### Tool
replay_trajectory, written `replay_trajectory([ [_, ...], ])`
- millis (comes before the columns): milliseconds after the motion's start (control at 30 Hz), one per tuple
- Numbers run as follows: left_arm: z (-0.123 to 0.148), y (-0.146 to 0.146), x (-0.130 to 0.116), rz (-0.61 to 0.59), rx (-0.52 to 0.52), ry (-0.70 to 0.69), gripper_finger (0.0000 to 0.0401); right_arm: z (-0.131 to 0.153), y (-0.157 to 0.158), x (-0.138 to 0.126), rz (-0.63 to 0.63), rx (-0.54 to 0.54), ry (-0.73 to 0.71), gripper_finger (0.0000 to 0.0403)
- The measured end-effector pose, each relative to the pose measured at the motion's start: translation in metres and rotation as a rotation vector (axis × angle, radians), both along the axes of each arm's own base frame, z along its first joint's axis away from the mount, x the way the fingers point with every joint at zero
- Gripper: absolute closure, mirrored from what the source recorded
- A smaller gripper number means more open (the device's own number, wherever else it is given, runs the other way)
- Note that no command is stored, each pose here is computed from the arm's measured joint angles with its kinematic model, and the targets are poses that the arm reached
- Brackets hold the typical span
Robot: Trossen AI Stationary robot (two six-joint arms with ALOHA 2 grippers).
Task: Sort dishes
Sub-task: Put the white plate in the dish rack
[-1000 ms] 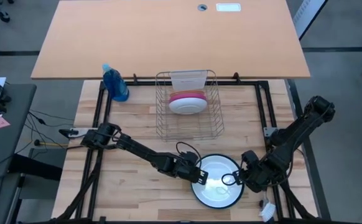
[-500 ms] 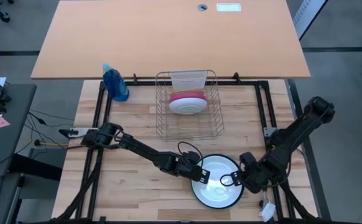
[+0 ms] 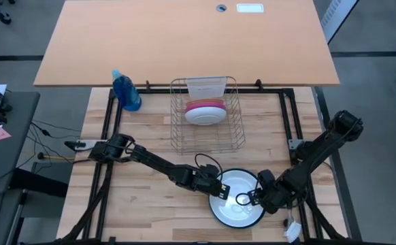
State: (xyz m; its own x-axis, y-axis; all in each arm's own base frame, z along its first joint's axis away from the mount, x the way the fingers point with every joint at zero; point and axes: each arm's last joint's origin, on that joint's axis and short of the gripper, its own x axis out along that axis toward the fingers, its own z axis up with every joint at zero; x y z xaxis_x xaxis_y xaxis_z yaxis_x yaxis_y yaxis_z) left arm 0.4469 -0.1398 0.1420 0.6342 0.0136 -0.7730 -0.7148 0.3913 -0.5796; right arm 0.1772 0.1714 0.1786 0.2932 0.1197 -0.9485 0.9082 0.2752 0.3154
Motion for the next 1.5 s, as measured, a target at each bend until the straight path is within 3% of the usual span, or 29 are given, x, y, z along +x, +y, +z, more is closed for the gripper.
replay_trajectory([
  [333,-0.001,0.0,-0.001,-0.008,0.001,0.013,0.035,-0.008,0.004,0.004,-0.023,-0.01,-0.001,0.0359],
  [600,0.011,0.0,-0.002,-0.085,0.03,-0.013,0.035,-0.002,0.003,-0.001,-0.032,-0.03,-0.036,0.0359],
  [733,0.027,0.001,-0.006,-0.111,0.043,-0.028,0.035,0.006,0.0,-0.004,-0.043,-0.022,-0.063,0.038],
  [1100,0.078,0.012,-0.028,-0.114,0.162,-0.028,0.035,0.02,-0.007,-0.012,-0.025,-0.01,-0.08,0.0384],
  [1500,0.084,0.01,-0.034,-0.15,0.163,-0.005,0.035,0.035,-0.011,-0.006,-0.038,0.016,-0.123,0.0384],
])
